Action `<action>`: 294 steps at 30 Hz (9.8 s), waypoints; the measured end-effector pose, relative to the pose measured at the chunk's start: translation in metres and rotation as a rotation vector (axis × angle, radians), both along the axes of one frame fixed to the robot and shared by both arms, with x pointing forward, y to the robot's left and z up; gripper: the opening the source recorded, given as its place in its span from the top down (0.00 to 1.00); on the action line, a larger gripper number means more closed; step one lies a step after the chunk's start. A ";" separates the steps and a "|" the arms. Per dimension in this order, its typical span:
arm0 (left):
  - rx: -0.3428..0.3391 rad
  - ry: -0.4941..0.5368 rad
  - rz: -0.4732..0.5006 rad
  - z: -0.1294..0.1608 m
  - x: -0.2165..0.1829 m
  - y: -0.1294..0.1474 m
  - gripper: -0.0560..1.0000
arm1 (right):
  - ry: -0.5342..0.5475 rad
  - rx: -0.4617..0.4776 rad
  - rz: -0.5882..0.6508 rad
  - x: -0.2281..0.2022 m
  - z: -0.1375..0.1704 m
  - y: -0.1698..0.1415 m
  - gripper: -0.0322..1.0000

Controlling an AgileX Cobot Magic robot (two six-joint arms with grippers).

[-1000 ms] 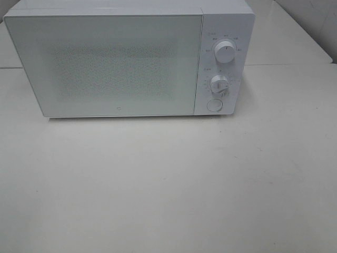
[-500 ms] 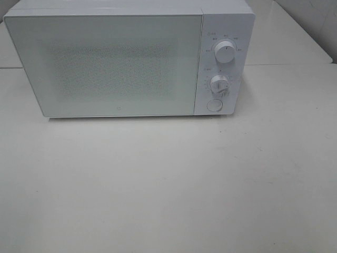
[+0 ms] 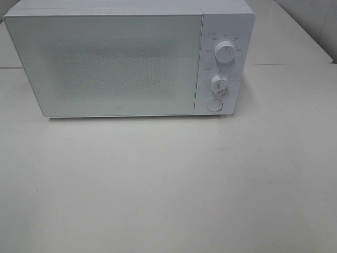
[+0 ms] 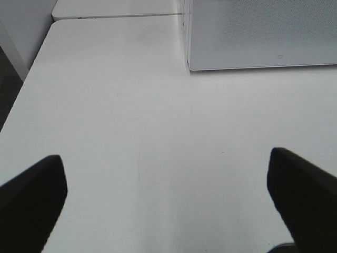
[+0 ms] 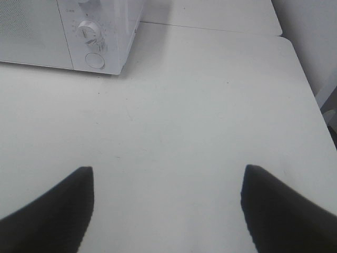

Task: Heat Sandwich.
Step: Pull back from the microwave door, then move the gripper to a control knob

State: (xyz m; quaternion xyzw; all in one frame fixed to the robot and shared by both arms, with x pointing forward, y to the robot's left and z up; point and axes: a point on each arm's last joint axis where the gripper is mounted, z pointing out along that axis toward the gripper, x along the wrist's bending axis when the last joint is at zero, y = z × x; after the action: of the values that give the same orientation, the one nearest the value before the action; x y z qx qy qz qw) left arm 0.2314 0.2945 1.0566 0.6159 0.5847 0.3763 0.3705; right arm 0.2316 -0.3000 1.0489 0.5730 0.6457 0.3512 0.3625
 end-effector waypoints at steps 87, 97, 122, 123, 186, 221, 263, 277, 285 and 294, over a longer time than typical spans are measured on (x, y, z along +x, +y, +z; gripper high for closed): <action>0.000 0.000 0.000 0.000 0.000 0.000 0.02 | -0.195 0.064 -0.032 0.223 -0.041 0.012 0.24; 0.000 0.000 0.000 0.000 0.000 0.000 0.02 | -0.251 0.062 0.021 0.223 -0.062 0.030 0.24; 0.000 -0.001 0.000 0.000 0.000 0.000 0.02 | -0.234 0.071 0.033 0.220 -0.103 0.098 0.24; 0.000 -0.001 0.000 0.000 0.000 0.000 0.02 | -0.236 0.064 0.030 0.218 -0.105 0.103 0.24; -0.001 -0.001 -0.001 0.000 0.000 0.000 0.02 | -0.214 0.001 -0.005 0.315 -0.153 0.166 0.24; -0.001 -0.001 -0.001 0.000 0.000 0.000 0.02 | -0.203 0.053 -0.063 0.328 -0.164 0.169 0.54; -0.001 -0.001 -0.001 0.000 0.000 0.000 0.02 | -0.206 0.955 -0.391 0.326 -0.165 0.171 0.54; -0.001 -0.001 -0.001 0.000 0.000 0.000 0.02 | -0.185 1.327 -0.556 0.324 -0.165 0.171 0.54; -0.001 -0.001 -0.001 0.000 0.000 0.000 0.02 | -0.182 1.520 -0.643 0.325 -0.163 0.171 0.54; -0.001 -0.001 -0.001 0.000 0.000 0.000 0.02 | -0.173 1.712 -0.731 0.325 -0.163 0.171 0.54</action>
State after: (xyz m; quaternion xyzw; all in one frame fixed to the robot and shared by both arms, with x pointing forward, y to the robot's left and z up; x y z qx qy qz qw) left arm 0.2312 0.2944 1.0566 0.6157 0.5844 0.3763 0.3711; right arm 0.5564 -0.1292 0.8856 0.7843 -0.0823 0.6130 -0.0482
